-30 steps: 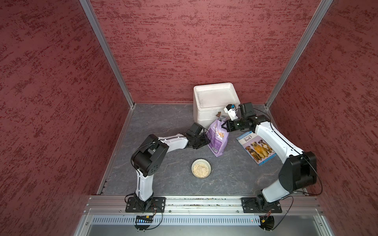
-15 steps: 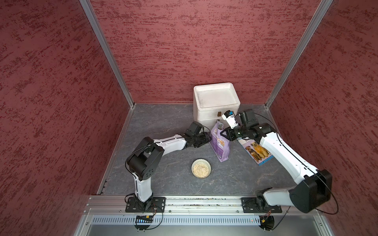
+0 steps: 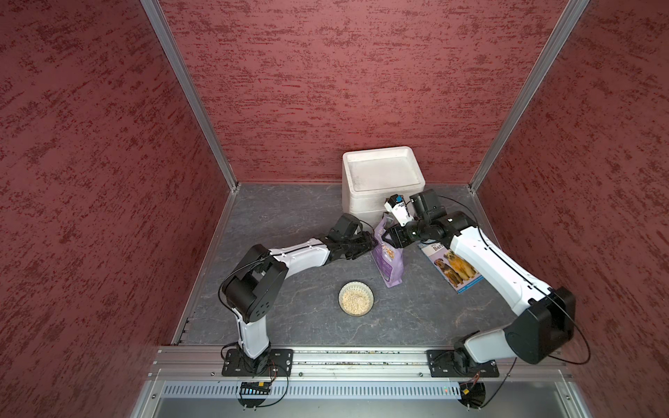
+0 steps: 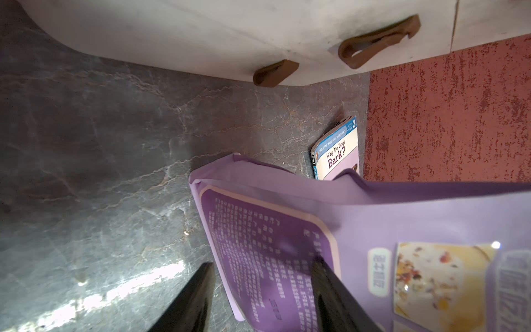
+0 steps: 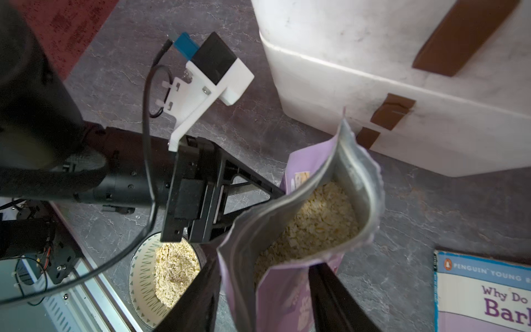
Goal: Pour the oats into the breakfast bowl
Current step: Adjust the oats bag at the center of the board, then close the oats bag at the center of the board.
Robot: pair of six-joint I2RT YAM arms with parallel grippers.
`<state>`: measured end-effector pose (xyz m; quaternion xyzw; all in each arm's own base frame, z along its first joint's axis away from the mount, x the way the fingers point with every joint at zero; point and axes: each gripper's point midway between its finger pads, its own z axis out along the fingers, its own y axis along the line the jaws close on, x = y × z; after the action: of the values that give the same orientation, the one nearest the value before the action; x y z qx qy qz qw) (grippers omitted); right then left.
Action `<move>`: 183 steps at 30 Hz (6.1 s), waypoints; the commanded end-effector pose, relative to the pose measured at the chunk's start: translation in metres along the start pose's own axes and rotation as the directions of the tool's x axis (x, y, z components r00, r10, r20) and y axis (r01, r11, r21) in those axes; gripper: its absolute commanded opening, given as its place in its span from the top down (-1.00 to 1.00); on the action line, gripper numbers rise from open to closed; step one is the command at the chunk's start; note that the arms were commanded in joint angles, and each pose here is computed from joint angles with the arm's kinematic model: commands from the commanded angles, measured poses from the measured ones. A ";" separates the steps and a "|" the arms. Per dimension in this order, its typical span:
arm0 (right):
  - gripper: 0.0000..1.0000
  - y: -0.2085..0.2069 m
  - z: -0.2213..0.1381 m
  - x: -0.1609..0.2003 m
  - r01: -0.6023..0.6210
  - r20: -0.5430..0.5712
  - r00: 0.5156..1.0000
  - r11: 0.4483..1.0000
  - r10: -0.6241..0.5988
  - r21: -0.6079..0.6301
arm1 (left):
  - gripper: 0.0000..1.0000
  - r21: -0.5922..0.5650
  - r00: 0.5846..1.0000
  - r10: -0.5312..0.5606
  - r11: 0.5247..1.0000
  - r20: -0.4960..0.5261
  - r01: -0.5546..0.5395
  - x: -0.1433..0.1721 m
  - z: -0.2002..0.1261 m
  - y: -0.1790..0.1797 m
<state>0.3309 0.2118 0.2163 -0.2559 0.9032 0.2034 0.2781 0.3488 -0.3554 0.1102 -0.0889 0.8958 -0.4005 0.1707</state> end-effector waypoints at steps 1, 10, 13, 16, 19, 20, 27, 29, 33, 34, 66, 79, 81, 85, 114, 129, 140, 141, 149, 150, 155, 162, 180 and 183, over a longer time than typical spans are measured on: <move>-0.09 -0.008 0.004 -0.006 0.010 -0.027 1.000 0.997 -0.008 0.080 | -0.14 0.070 1.000 0.018 0.997 0.016 -0.019 -0.004 -0.006 -0.030; -0.30 -0.004 -0.005 -0.009 -0.021 -0.033 0.999 0.992 0.025 0.124 | -0.13 0.083 1.000 0.009 0.996 0.008 -0.010 0.003 -0.012 -0.043; -0.31 -0.003 -0.009 -0.011 -0.038 -0.015 0.999 0.992 0.040 0.124 | -0.13 0.089 1.000 0.018 0.996 0.021 -0.020 0.004 -0.017 -0.049; -0.24 -0.006 -0.005 -0.010 -0.066 -0.018 0.997 0.988 0.069 0.137 | -0.13 0.088 0.999 0.024 0.996 0.029 -0.026 0.004 -0.021 -0.053; -0.09 -0.014 0.001 -0.009 -0.093 -0.022 0.995 0.981 0.098 0.172 | -0.13 0.084 0.999 0.025 0.996 0.029 -0.028 0.006 -0.021 -0.053; 0.02 -0.015 0.002 -0.009 -0.102 -0.022 0.994 0.979 0.107 0.177 | -0.13 0.084 0.999 0.025 0.996 0.028 -0.028 0.006 -0.021 -0.053; 1.00 -0.021 -0.004 -0.009 -0.126 -0.028 0.990 0.966 0.135 0.227 | -0.12 0.081 0.999 0.024 0.996 0.025 -0.026 0.009 -0.019 -0.053; 1.00 -0.019 -0.013 -0.013 -0.132 -0.001 0.991 0.964 0.136 0.230 | -0.12 0.083 0.999 0.024 0.996 0.025 -0.026 0.009 -0.019 -0.053; 1.00 -0.018 -0.022 -0.015 -0.145 0.061 0.989 0.964 0.134 0.225 | -0.12 0.081 0.999 0.023 0.996 0.030 -0.025 0.009 -0.018 -0.052; 1.00 -0.019 -0.019 -0.013 -0.149 0.059 0.989 0.963 0.139 0.223 | -0.12 0.082 0.999 0.024 0.996 0.027 -0.026 0.009 -0.018 -0.053; 0.06 -0.032 -0.003 -0.033 -0.152 0.054 0.988 0.949 0.142 0.277 | -0.11 0.102 0.999 0.033 0.994 0.018 -0.035 0.014 -0.019 -0.059; 1.00 -0.042 0.009 -0.052 -0.138 0.089 0.989 0.941 0.116 0.310 | -0.11 0.099 0.999 0.036 0.994 0.017 -0.038 0.016 -0.020 -0.058; 1.00 -0.045 0.006 -0.052 -0.136 0.105 0.989 0.935 0.107 0.328 | -0.11 0.098 0.999 0.037 0.994 0.020 -0.039 0.016 -0.021 -0.057; 0.91 -0.043 0.015 -0.047 -0.141 0.055 0.990 0.945 0.130 0.296 | -0.11 0.097 0.999 0.034 0.995 0.024 -0.036 0.015 -0.022 -0.056; -0.15 -0.020 -0.015 -0.023 -0.205 0.038 0.979 0.966 0.202 0.160 | -0.11 0.105 0.999 0.032 0.994 0.031 -0.035 0.015 -0.026 -0.056; 1.00 -0.027 -0.003 -0.003 -0.192 0.007 0.981 0.965 0.194 0.181 | -0.11 0.099 0.997 0.055 0.993 0.057 -0.060 0.013 -0.039 -0.057; 0.37 -0.028 0.004 -0.015 -0.166 0.039 0.986 0.972 0.162 0.168 | -0.11 0.081 0.995 0.062 0.994 0.080 -0.068 0.009 -0.048 -0.051; 0.36 -0.029 0.006 -0.017 -0.162 0.047 0.987 0.972 0.156 0.170 | -0.11 0.080 0.995 0.061 0.995 0.078 -0.067 0.009 -0.047 -0.051; 1.00 -0.037 0.013 -0.023 -0.137 0.055 0.990 0.969 0.129 0.206 | -0.11 0.076 0.995 0.057 0.995 0.083 -0.064 0.008 -0.048 -0.047; 1.00 -0.039 0.009 -0.027 -0.134 0.081 0.990 0.964 0.119 0.228 | -0.11 0.076 0.995 0.058 0.995 0.083 -0.064 0.008 -0.048 -0.047; 1.00 -0.035 0.012 -0.031 -0.120 0.081 0.991 0.972 0.106 0.202 | -0.10 0.076 0.995 0.057 0.995 0.080 -0.063 0.008 -0.048 -0.045; 0.51 -0.038 0.029 -0.055 -0.121 0.090 0.990 0.974 0.106 0.191 | -0.10 0.071 0.995 0.059 0.995 0.081 -0.065 0.009 -0.050 -0.043; -0.97 -0.035 -0.037 -0.057 -0.176 0.284 0.953 0.957 0.107 0.230 | -0.60 -0.031 0.959 0.206 0.979 0.197 -0.204 -0.010 -0.101 -0.026; -0.97 -0.025 -0.074 -0.060 -0.217 0.416 0.901 0.958 0.122 0.190 | -0.94 -0.152 0.908 0.304 0.951 0.289 -0.270 -0.025 -0.138 -0.017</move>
<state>0.3618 0.1845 0.2536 -0.1307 0.9009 0.1457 0.3873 0.3174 -0.2958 0.2027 -0.0459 0.8777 -0.3680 0.3034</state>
